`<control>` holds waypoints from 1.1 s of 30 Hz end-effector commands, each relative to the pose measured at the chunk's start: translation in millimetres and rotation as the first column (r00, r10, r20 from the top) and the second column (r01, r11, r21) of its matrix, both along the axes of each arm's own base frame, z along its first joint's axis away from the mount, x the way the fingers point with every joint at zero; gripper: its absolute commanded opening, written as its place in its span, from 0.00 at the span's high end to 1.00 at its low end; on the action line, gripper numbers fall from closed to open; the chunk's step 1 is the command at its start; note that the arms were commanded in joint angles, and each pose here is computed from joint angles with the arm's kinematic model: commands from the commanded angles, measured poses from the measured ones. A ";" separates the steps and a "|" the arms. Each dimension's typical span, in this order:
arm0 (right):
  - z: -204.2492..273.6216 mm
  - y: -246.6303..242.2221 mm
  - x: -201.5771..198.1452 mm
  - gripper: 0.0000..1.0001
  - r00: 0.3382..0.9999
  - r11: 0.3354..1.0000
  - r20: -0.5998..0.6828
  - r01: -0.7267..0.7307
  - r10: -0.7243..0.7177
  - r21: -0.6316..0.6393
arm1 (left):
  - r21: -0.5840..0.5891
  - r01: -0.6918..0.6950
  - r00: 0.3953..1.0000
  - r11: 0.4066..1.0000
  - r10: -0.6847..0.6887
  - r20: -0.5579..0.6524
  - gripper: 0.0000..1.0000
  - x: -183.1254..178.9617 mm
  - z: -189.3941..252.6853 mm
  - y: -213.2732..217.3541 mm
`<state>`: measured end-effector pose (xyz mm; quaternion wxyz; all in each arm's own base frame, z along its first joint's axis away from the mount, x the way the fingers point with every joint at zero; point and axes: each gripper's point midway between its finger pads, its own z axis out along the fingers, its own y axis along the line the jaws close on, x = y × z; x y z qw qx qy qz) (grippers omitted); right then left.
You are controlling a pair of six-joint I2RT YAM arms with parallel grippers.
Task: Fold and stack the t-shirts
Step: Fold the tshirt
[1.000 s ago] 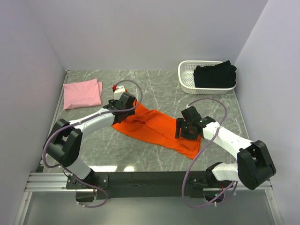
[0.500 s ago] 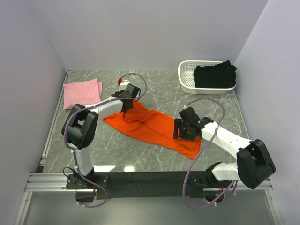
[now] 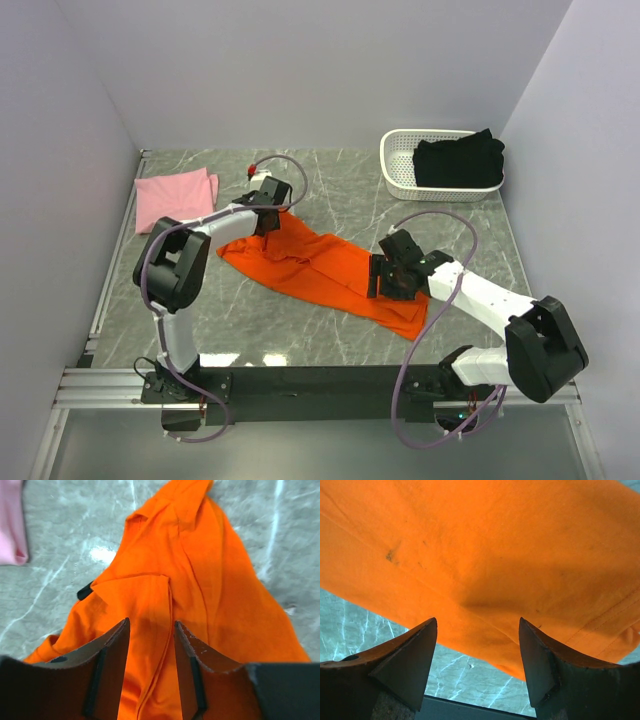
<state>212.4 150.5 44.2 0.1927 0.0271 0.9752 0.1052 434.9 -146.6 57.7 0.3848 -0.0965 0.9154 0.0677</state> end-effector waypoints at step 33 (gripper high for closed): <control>0.0 22.8 4.8 0.27 0.999 0.999 0.009 -0.046 0.046 -0.013 | -0.010 -0.128 0.990 0.992 0.128 0.063 0.99 -26.3 10.4 46.3</control>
